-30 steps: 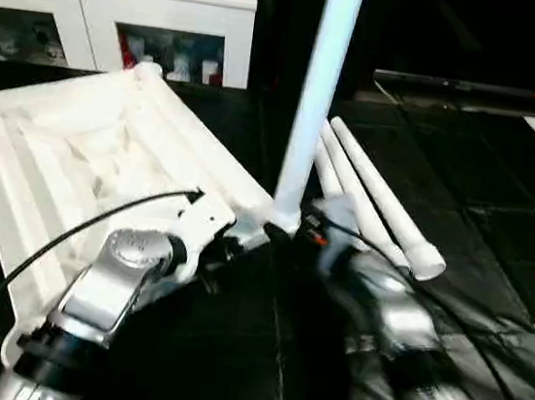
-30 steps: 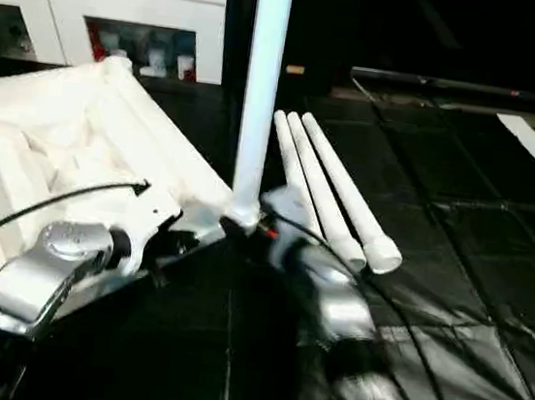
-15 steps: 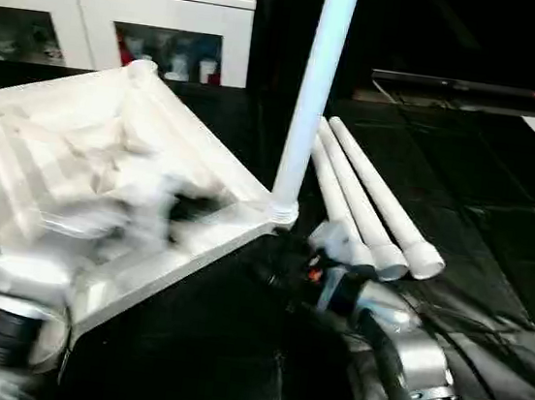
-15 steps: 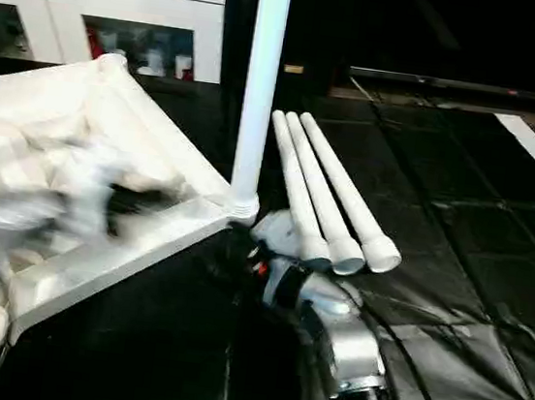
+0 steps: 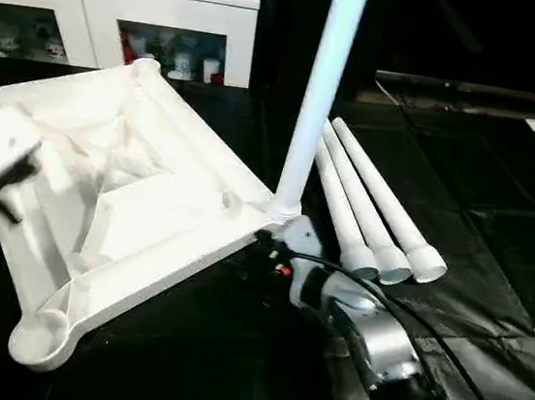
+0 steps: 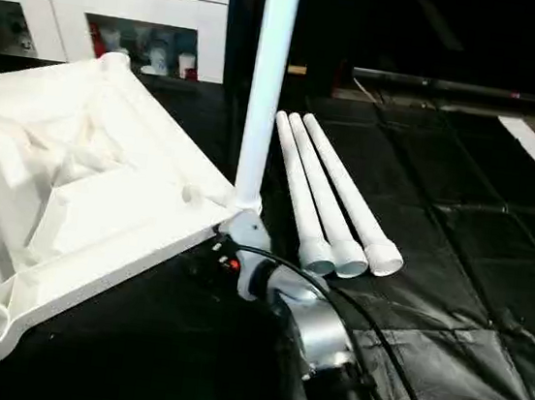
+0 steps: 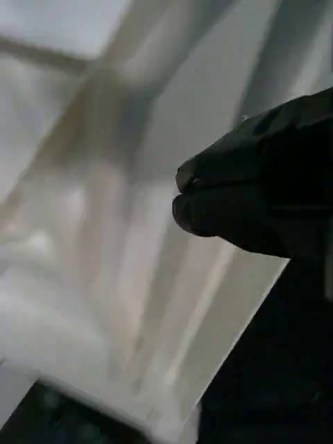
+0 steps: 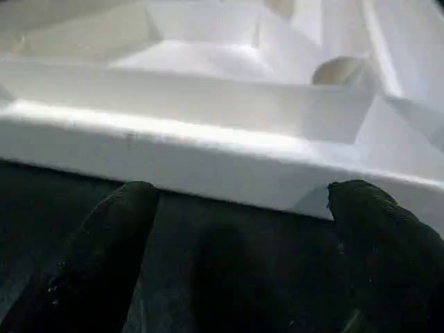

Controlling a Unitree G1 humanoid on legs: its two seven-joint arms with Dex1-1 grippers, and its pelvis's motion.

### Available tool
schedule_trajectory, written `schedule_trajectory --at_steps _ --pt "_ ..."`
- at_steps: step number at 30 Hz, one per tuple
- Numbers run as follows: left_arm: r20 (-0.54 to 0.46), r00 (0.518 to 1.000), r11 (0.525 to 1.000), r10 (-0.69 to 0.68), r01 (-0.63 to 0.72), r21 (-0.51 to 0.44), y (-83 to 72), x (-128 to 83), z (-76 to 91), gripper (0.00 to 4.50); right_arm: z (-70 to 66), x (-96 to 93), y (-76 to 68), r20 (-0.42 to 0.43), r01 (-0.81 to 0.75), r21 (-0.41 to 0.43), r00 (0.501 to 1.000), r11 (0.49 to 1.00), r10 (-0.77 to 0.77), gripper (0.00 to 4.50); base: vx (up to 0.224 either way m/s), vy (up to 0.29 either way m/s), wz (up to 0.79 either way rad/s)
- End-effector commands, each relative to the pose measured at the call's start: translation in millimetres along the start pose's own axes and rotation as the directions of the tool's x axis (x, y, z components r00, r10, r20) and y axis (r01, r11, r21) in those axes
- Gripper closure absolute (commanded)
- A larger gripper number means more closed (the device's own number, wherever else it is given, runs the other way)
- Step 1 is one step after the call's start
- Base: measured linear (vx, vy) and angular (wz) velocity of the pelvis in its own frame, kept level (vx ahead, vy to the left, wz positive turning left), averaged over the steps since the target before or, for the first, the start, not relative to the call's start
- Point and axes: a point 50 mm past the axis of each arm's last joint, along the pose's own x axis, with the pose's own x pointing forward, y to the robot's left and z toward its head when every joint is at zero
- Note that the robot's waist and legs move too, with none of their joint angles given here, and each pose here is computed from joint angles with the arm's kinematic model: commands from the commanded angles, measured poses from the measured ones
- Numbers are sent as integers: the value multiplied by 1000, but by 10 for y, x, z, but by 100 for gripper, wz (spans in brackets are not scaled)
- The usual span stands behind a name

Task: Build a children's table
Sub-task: Rotate table base

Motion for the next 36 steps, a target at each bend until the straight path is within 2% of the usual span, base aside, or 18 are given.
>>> schedule_trajectory --at_steps 1,4,7,9,12,13,14,16,18,19,20,21,25,26,27,29,33,36 --pt "-37 999 999 -32 33 20 -44 9 -34 448 5 21 -13 -15 -1 -14 1000 1000 1 26 0 0 0" --pt "-57 996 997 -63 65 29 -101 26 -67 448 2 43 -13 -21 -1 -19 1000 1000 1 26 0 0 0" --pt "-145 981 988 -128 139 71 -226 33 -167 448 -15 68 -21 -37 -5 -19 999 1000 5 26 0 0 0" --pt "-175 966 975 -189 206 85 -316 3 -176 448 -25 92 -39 -42 1 -22 999 1000 -2 26 0 0 0" --pt "-172 949 956 -265 282 83 -417 -14 -163 448 -30 113 -59 -43 15 -18 999 1000 -16 26 0 0 0" --pt "-159 934 938 -320 336 87 -483 -23 -143 448 -28 129 -72 -43 25 -18 999 1000 -26 26 0 0 0" --pt "-90 876 867 -474 482 125 -670 -66 -64 448 -12 174 -96 -41 42 -11 998 999 -43 26 0 0 0" --pt "-73 855 843 -513 518 147 -719 -87 -42 448 -6 186 -100 -41 44 -8 998 999 -44 26 0 0 0" --pt "-50 799 788 -600 600 138 -840 -149 -12 448 16 216 -106 -39 48 -9 998 999 -49 26 0 0 0" --pt "-4 727 720 -686 681 134 -980 -210 49 448 48 253 -107 -35 50 -9 998 999 -50 26 0 0 0" --pt "7 711 706 -703 696 133 -1008 -223 63 448 56 260 -106 -34 50 -9 998 999 -50 26 0 0 0" --pt "39 654 653 -756 748 115 -1118 -262 124 448 88 291 -91 -25 35 -8 999 999 -36 26 0 0 0" --pt "64 590 593 -805 798 112 -1262 -288 199 448 125 336 -53 -13 1 -15 1000 1000 -2 26 0 0 0" --pt "87 547 554 -833 823 123 -1356 -293 258 448 151 369 -20 -6 -28 -22 1000 999 28 26 0 0 0" --pt "87 547 554 -833 823 123 -1356 -293 258 448 151 369 -20 -6 -28 -22 1000 999 28 26 0 0 0" --pt "124 516 531 -847 833 156 -1456 -280 342 448 176 407 7 -1 -48 -31 999 998 48 26 0 0 0" --pt "168 503 530 -848 822 211 -1629 -171 494 448 193 432 16 1 -57 -36 998 998 57 26 0 0 0" --pt "192 523 556 -830 801 222 -1698 -87 591 448 196 436 13 1 -59 -40 998 997 59 26 0 0 0"
